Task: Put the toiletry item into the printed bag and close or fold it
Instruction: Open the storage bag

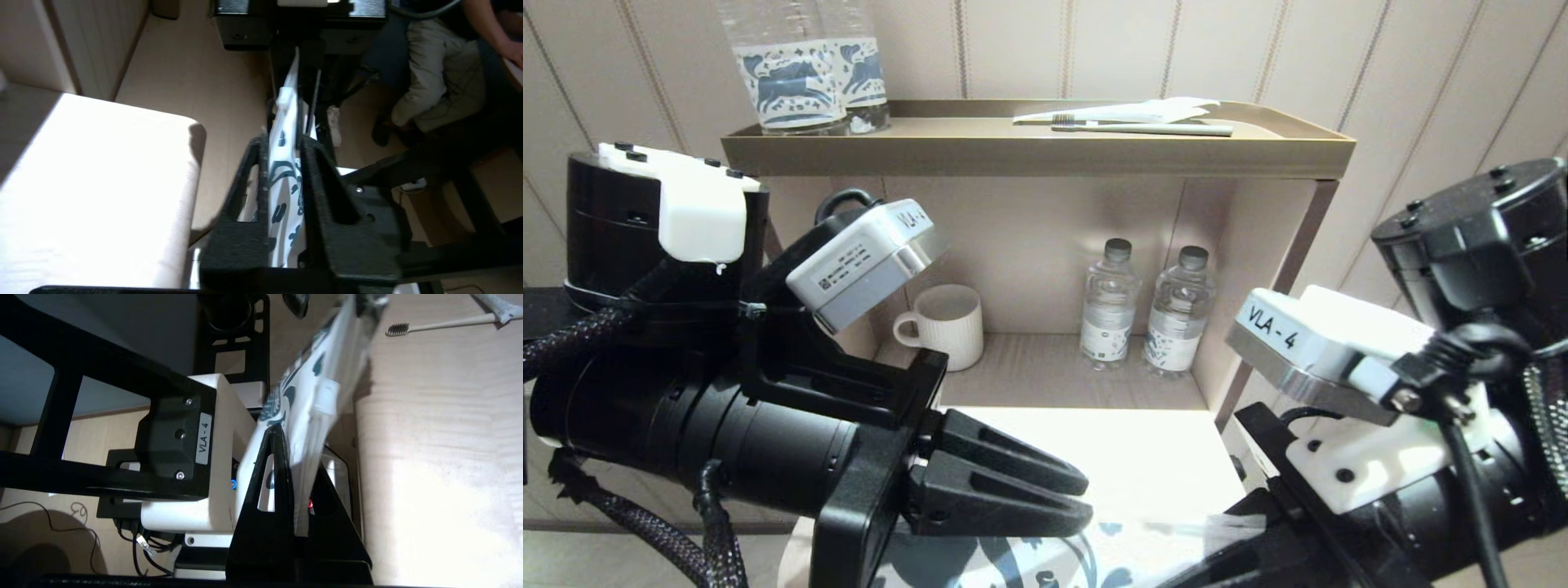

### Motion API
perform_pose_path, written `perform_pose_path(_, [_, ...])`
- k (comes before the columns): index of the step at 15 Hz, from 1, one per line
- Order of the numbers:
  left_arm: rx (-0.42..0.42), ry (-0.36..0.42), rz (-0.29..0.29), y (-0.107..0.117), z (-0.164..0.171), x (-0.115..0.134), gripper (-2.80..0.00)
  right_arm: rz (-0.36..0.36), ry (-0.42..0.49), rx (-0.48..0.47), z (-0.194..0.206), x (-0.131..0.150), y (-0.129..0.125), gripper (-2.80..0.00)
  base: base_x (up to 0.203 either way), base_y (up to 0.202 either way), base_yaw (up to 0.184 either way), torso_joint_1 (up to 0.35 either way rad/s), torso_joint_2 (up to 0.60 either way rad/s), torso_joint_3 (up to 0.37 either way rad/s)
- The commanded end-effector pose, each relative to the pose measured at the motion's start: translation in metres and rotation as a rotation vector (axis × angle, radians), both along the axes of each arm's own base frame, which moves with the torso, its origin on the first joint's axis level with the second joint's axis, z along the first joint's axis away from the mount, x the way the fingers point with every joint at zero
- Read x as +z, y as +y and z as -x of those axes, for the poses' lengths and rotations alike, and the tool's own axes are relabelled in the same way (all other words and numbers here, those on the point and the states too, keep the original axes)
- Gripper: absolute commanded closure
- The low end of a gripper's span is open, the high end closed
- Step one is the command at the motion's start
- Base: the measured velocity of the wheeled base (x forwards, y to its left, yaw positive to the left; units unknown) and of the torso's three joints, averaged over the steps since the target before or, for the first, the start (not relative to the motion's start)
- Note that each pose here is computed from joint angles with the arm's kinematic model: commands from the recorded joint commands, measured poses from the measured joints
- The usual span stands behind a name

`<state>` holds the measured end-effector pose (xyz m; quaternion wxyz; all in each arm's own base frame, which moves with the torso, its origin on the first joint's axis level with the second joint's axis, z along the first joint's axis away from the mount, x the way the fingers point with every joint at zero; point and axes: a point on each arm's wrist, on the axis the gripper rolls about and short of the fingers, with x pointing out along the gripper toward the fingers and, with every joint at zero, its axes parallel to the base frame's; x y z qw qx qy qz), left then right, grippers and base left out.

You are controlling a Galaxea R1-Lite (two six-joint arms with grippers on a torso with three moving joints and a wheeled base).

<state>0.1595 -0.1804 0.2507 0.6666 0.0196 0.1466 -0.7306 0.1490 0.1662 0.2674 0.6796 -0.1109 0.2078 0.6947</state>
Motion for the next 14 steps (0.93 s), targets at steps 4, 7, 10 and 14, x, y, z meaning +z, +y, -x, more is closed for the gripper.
perform_pose_path(4, [-0.017,-0.01,0.017,-0.006,-0.003,0.0,-2.8,0.007,0.011,0.012,-0.005,-0.004,0.006,0.0,0.0,0.0,0.0,0.0,0.0,0.0])
perform_pose_path(7, [-0.04,-0.007,0.014,-0.014,-0.004,-0.001,-2.8,-0.013,-0.008,0.018,-0.005,-0.003,0.009,0.0,0.0,0.0,0.0,0.0,0.0,0.0])
perform_pose_path(10, [-0.061,-0.006,0.017,-0.023,-0.004,0.0,-2.8,-0.014,-0.007,0.016,-0.005,-0.002,0.008,0.0,0.0,0.0,0.0,0.0,0.0,0.0])
perform_pose_path(14, [-0.069,-0.006,0.012,-0.027,-0.004,-0.001,-2.8,-0.016,-0.003,0.014,-0.006,-0.002,0.008,0.0,0.0,0.0,0.0,0.0,0.0,0.0])
